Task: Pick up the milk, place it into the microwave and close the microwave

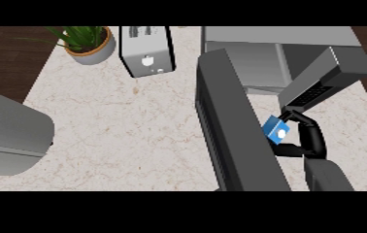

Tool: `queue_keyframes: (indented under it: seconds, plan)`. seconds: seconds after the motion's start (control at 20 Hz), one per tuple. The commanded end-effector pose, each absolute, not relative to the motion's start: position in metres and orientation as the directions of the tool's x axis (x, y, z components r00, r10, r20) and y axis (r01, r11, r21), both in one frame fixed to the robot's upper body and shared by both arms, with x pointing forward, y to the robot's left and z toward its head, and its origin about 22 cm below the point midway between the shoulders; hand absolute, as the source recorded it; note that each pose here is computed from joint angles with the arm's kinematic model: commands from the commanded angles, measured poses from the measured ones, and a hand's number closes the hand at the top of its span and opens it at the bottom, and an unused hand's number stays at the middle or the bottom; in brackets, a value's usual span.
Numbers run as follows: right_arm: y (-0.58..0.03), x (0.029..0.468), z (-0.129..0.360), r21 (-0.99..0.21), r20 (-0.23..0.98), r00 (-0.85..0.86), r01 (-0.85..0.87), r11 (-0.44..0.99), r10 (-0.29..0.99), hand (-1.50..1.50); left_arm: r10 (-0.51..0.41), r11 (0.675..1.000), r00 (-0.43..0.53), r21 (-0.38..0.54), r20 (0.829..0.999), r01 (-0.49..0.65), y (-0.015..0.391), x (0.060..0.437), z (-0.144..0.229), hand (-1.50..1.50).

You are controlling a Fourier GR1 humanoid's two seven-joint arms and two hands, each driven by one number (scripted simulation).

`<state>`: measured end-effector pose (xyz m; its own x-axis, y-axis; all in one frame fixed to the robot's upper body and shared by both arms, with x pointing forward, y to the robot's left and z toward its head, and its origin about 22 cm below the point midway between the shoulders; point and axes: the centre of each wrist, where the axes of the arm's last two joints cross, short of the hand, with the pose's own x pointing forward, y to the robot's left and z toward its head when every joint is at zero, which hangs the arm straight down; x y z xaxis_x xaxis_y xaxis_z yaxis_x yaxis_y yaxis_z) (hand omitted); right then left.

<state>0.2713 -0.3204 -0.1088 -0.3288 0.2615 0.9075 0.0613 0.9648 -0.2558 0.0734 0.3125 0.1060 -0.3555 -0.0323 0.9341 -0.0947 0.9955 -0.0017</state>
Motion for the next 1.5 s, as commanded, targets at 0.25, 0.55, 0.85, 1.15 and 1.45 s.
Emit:
queue_keyframes:
  seconds: [0.25,0.55,0.85,1.15,1.45]
  plan:
    - [-0.325,0.307,-0.096,-0.122,0.922,-0.387,-0.248,0.961,0.018,1.50,-0.006,0.997,-0.377,-0.024,0.926,-0.075,0.313,0.075,0.111,-1.50]
    - [-0.313,0.324,-0.081,-0.117,0.913,-0.407,-0.338,0.934,-0.033,1.50,-0.030,0.993,-0.367,-0.013,0.930,-0.115,0.318,0.065,0.099,-1.50]
    - [-0.257,0.345,-0.071,-0.168,0.904,-0.426,-0.307,0.937,0.023,1.50,-0.025,0.992,-0.362,-0.021,0.932,-0.125,0.321,0.068,0.102,-1.50]
    - [-0.242,0.374,-0.023,-0.200,0.887,-0.458,-0.268,0.942,0.058,1.50,-0.022,0.991,-0.371,-0.029,0.928,-0.132,0.330,0.057,0.098,-1.50]
    - [-0.192,0.398,-0.015,-0.360,0.842,-0.488,-0.197,0.912,0.228,1.50,-0.021,0.992,-0.360,-0.025,0.933,-0.122,0.328,0.059,0.113,-1.50]
